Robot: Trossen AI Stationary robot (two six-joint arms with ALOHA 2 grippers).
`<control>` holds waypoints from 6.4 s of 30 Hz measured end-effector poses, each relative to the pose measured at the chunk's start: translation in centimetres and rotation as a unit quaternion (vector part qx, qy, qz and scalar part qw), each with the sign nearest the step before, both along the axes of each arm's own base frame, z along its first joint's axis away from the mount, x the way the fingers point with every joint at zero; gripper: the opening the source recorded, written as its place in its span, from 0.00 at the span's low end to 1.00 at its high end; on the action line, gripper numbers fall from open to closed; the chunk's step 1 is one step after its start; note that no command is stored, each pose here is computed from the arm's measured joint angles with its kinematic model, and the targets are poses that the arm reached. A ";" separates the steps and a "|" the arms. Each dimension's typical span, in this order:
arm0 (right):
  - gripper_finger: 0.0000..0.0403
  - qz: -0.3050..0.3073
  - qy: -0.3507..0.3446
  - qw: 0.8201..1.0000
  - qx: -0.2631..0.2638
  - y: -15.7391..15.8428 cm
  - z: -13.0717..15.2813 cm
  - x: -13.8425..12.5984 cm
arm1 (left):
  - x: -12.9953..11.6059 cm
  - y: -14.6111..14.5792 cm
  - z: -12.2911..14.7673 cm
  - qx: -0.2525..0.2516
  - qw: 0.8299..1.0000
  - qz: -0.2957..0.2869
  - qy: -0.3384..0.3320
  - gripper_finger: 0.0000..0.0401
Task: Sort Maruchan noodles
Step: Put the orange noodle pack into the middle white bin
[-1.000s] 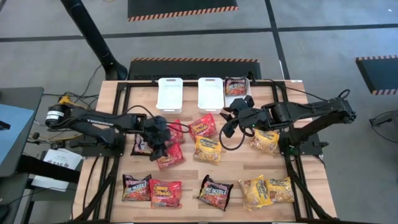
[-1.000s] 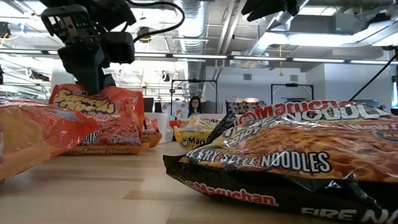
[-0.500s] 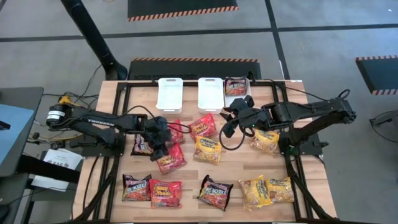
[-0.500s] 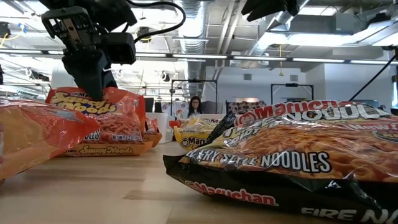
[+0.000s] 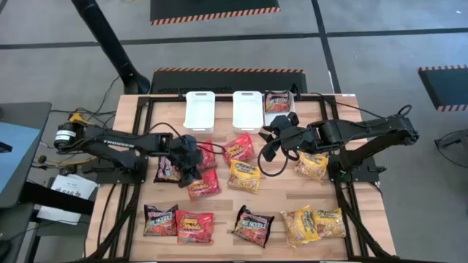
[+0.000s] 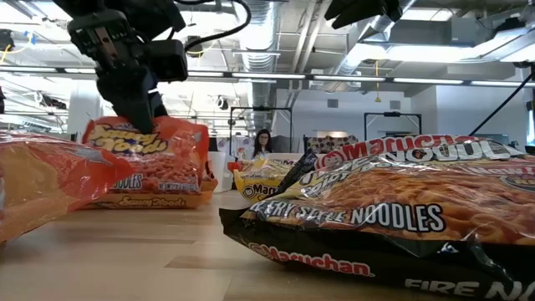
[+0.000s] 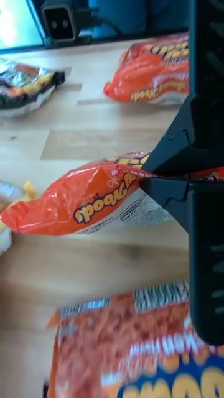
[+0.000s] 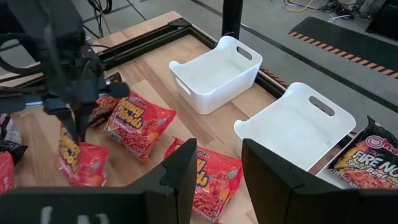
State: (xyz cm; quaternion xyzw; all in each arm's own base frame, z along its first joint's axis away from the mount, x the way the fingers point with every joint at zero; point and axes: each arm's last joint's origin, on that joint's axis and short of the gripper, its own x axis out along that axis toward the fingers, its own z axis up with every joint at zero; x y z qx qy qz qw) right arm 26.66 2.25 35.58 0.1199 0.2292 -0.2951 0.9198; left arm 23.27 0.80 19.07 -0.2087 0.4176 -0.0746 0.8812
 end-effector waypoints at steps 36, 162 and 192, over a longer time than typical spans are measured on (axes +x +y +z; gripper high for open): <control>0.43 0.237 0.025 0.969 -0.062 -3.2 -3.3 6.9 | 0.2 3.2 0.6 -0.022 0.998 0.050 -0.043 0.00; 0.01 0.341 0.139 0.924 0.100 -1.4 -14.9 16.5 | 1.0 3.2 1.4 -0.005 0.993 0.063 -0.098 0.00; 0.01 0.283 0.232 0.931 -0.004 -4.5 -5.1 16.2 | -3.7 4.0 8.4 0.048 0.955 0.106 -0.272 0.00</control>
